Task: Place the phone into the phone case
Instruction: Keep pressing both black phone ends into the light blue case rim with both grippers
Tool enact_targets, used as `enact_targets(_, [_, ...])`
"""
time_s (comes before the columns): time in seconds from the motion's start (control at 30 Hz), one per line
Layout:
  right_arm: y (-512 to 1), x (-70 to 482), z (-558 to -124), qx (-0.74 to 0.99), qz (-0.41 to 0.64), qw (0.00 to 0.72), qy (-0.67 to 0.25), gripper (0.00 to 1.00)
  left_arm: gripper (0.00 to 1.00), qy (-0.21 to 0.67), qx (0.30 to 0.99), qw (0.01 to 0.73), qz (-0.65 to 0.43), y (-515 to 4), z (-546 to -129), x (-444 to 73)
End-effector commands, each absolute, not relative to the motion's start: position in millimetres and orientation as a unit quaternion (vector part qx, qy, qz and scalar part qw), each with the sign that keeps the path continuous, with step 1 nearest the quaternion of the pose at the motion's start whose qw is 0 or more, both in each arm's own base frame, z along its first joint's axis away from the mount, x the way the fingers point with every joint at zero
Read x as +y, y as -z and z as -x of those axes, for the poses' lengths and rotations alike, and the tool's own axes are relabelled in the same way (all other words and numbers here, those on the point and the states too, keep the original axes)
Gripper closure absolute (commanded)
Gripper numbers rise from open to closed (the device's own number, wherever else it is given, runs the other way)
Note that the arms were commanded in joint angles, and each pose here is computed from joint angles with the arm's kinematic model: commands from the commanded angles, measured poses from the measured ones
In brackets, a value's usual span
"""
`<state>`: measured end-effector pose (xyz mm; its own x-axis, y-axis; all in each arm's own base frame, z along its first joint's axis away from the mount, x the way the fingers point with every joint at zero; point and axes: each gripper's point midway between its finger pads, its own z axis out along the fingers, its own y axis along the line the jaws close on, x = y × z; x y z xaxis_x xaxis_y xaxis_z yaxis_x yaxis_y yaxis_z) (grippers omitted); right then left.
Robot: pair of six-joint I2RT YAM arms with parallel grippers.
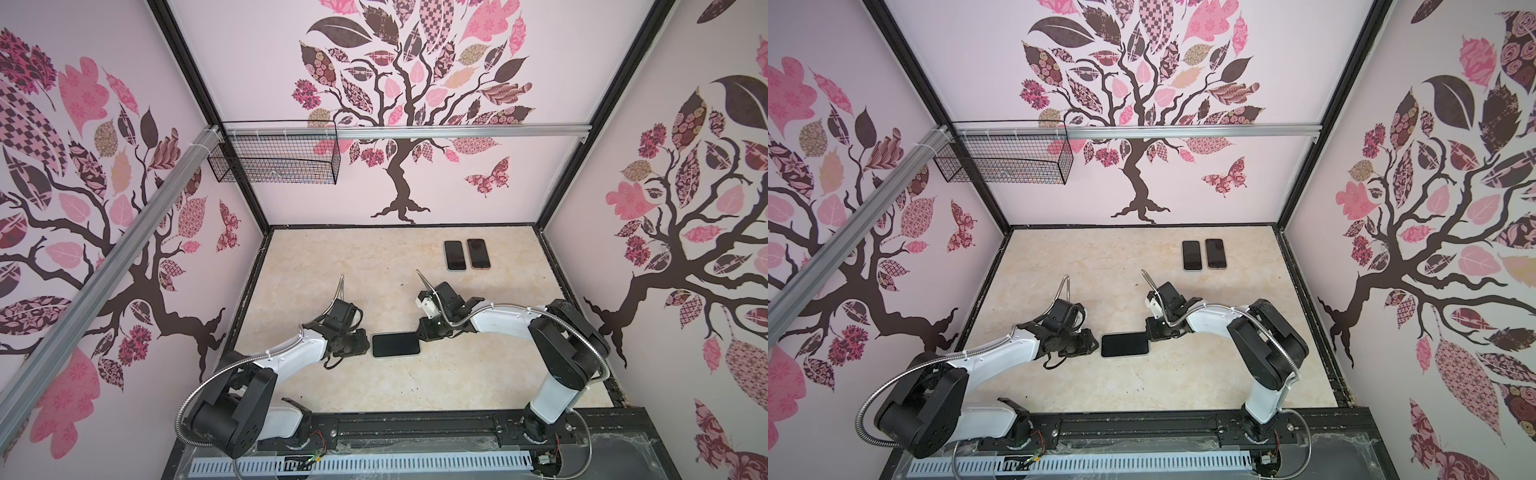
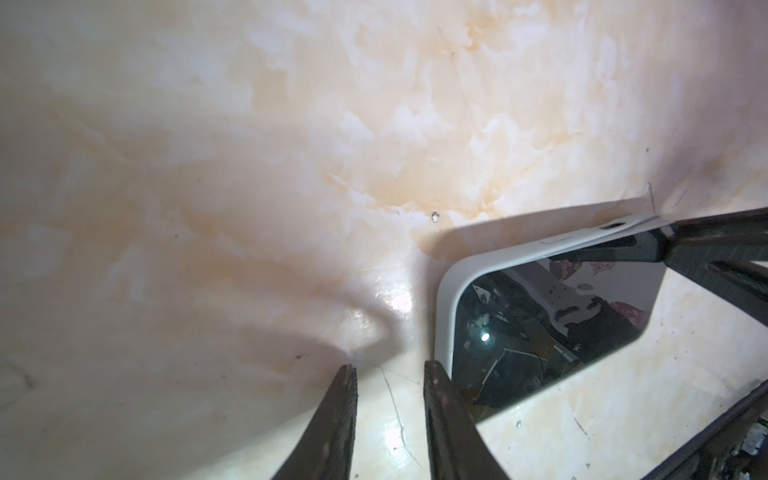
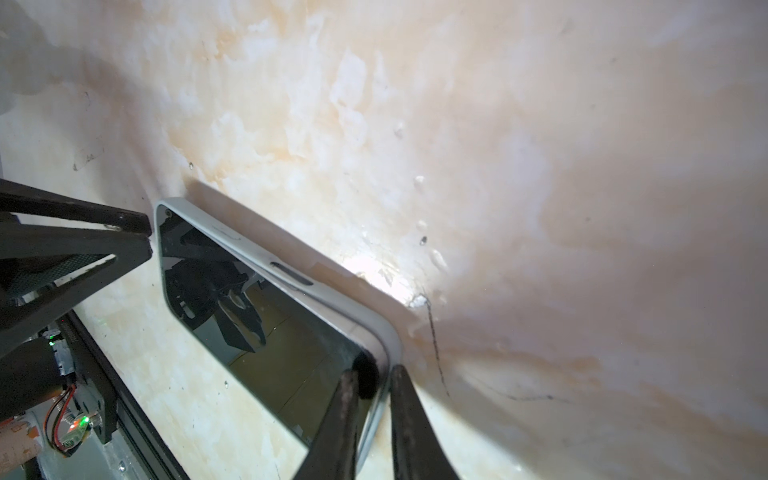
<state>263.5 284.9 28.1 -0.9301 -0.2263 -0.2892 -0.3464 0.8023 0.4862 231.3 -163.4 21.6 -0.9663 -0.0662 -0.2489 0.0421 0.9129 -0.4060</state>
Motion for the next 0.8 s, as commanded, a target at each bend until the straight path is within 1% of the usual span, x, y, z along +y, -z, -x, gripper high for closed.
enact_targets(0.0, [-25,286,-272,0.945,0.157,0.111,-0.266,0.82,0.71,0.229,0.962,0.150,-0.008,-35,-246,-175])
enact_targets(0.33, [-20,287,-268,0.944,0.161,0.100,-0.269,0.84,0.72,0.274,0.952,0.136,-0.016,-35,-245,-192])
enact_targets(0.6, [-14,285,-264,0.945,0.165,0.092,-0.267,0.85,0.77,0.289,0.949,0.129,-0.010,-30,-245,-197])
enact_targets(0.77, [-3,280,-263,0.951,0.164,0.081,-0.249,0.86,0.79,0.290,0.949,0.127,-0.010,-28,-245,-198])
